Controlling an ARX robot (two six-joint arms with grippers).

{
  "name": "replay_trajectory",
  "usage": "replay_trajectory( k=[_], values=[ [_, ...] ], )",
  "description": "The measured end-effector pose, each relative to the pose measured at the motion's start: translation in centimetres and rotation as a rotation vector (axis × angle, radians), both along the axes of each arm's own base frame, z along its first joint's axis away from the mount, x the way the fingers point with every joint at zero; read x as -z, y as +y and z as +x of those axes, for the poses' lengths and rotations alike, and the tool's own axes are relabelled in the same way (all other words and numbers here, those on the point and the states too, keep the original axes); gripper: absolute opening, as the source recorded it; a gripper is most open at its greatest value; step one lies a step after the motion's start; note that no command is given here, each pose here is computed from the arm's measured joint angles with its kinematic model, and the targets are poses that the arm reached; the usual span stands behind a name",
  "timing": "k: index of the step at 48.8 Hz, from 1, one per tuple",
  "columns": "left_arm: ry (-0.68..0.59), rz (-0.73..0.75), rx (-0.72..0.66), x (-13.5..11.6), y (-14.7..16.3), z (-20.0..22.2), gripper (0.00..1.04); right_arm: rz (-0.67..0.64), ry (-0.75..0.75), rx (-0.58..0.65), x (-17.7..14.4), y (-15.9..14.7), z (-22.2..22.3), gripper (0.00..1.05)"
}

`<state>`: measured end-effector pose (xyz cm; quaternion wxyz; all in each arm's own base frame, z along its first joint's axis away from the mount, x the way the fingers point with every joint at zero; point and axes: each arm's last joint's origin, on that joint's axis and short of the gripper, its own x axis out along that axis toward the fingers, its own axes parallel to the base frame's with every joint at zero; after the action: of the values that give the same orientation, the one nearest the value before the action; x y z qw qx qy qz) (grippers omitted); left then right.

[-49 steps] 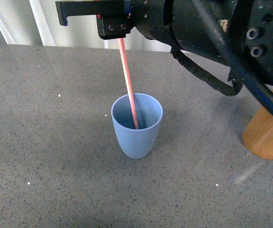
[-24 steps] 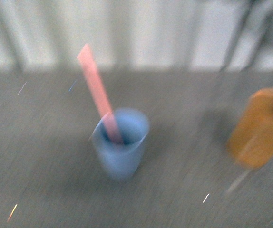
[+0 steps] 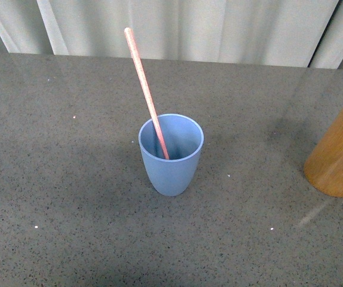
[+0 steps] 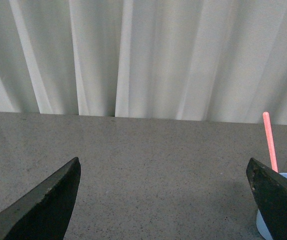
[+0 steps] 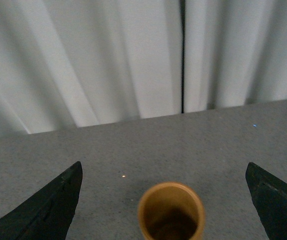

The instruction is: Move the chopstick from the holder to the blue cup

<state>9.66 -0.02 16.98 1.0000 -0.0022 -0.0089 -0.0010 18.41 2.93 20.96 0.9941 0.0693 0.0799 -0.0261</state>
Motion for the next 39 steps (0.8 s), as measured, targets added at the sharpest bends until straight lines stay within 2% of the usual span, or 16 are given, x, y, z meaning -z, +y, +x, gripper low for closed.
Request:
replay_trajectory(
  k=[4,6,9,11,20,29,39],
  values=[
    [0.000,0.000,0.001,0.0,0.0,0.0,0.98,0.005,-0.006,0.006,0.0,-0.2,-0.2,0.94],
    [0.000,0.000,0.001,0.0,0.0,0.0,0.98,-0.011,-0.044,-0.019,0.1,-0.2,-0.2,0.90],
    [0.000,0.000,0.000,0.0,0.0,0.0,0.98,-0.053,-0.121,-0.055,0.4,-0.4,-0.6,0.80],
    [0.000,0.000,0.000,0.0,0.0,0.0,0.98,-0.089,-0.149,-0.064,0.7,-0.7,-1.2,0.69],
    [0.000,0.000,0.000,0.0,0.0,0.0,0.98,-0.132,-0.150,-0.053,2.2,-1.7,-3.0,0.28],
    [0.000,0.000,0.000,0.0,0.0,0.0,0.98,-0.136,-0.153,-0.066,2.7,-2.7,-4.0,0.00],
    [0.000,0.000,0.000,0.0,0.0,0.0,0.98,-0.137,-0.155,-0.053,3.1,-2.9,-4.8,0.01]
  ],
)
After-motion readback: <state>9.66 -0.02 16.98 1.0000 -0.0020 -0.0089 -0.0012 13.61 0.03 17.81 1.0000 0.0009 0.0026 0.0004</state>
